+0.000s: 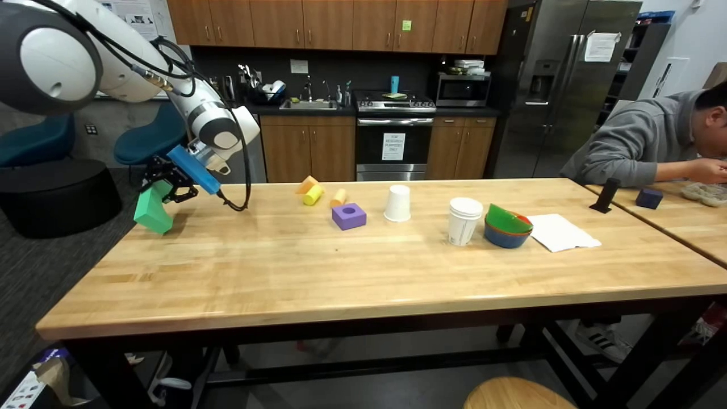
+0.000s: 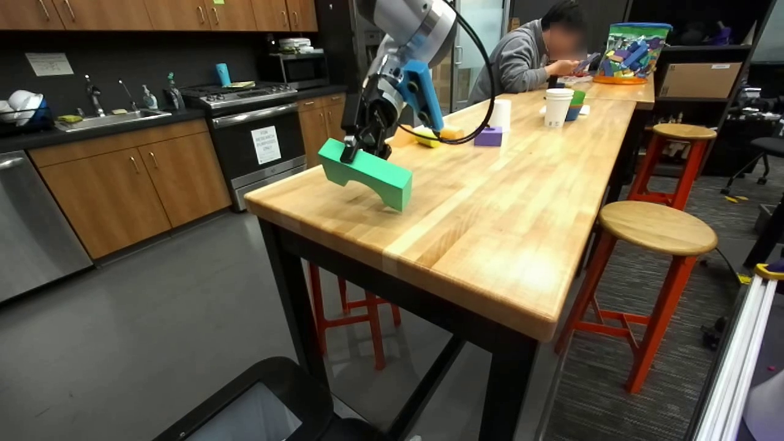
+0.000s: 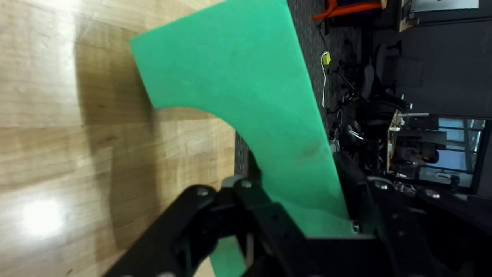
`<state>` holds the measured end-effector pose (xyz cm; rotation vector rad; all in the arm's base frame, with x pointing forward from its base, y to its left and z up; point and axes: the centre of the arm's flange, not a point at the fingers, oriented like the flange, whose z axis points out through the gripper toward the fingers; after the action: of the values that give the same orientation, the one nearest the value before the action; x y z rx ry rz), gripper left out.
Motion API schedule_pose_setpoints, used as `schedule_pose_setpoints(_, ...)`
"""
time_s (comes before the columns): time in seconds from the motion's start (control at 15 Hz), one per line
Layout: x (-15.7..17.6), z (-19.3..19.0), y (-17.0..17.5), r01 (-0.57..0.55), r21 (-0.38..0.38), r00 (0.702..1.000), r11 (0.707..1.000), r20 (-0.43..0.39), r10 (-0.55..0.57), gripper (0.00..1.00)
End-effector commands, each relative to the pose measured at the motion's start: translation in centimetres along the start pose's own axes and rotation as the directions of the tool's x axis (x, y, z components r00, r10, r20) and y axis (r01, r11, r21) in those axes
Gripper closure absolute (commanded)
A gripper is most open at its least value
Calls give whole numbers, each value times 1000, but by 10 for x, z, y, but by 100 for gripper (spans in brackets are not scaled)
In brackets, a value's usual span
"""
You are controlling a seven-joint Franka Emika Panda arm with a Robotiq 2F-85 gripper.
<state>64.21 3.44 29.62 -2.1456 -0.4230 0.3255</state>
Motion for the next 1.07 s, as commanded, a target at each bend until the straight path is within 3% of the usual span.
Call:
schedule_pose_setpoints(0.0, -1, -4, 4, 8, 25, 1000, 1000, -10, -8, 76)
schedule_pose_setpoints(0.47, -2, -6, 6, 19, 21, 1000, 1000, -8, -19, 76)
schedule_pose_setpoints(1.0, -2, -1, 14, -12, 80, 1000, 997, 29, 10, 76)
